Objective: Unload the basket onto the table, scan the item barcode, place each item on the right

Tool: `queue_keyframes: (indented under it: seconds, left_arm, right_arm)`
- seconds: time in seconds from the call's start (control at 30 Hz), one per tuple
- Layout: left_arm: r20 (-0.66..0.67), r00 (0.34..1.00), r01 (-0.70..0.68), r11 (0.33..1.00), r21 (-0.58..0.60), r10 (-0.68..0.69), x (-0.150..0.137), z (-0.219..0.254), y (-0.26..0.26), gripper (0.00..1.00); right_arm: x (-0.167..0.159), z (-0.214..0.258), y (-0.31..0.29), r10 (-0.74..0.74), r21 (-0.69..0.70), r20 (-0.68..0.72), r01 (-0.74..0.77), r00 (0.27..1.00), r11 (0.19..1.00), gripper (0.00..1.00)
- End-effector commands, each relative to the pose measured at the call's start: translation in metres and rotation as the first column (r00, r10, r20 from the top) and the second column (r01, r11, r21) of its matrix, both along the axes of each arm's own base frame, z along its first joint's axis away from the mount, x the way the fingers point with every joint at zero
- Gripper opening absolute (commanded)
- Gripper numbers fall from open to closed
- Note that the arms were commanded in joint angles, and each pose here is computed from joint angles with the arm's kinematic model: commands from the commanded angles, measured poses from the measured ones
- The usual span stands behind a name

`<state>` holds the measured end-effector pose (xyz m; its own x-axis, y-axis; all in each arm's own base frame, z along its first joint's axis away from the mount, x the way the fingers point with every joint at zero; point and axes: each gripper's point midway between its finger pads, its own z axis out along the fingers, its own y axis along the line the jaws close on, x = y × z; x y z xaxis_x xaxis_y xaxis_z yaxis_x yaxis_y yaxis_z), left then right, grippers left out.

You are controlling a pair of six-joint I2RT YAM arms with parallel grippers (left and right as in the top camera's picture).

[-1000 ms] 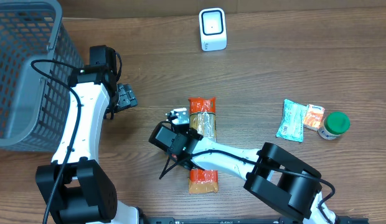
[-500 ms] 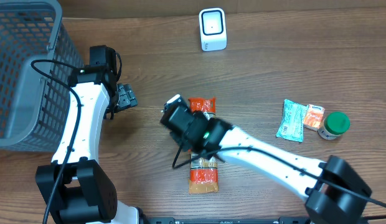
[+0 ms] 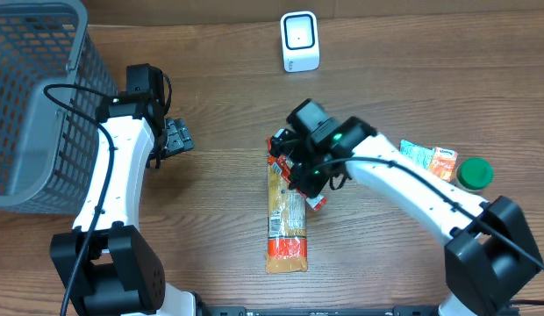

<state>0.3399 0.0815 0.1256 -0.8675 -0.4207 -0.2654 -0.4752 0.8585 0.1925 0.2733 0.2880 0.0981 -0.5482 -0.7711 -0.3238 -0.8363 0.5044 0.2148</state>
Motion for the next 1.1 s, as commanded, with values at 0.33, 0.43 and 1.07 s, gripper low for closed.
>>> queue_keyframes:
  seconds: [0.33,0.43,1.07]
  left_arm:
    - [0.031,0.999,0.024,1.000,0.015,-0.024,0.004,0.013,0.001,1.00]
    - [0.031,0.999,0.024,1.000,0.015,-0.024,0.004,0.013,0.001,1.00]
    - [0.031,0.999,0.024,1.000,0.015,-0.024,0.004,0.013,0.001,1.00]
  right_arm:
    - [-0.021,-0.031,0.006,0.152,0.093,-0.011,-0.150,0.988,0.984,0.04]
    - [-0.020,-0.038,0.006,0.151,0.101,0.001,-0.151,0.988,0.983,0.04]
    - [-0.012,-0.033,0.007,0.123,0.114,0.012,-0.123,0.992,0.986,0.42]
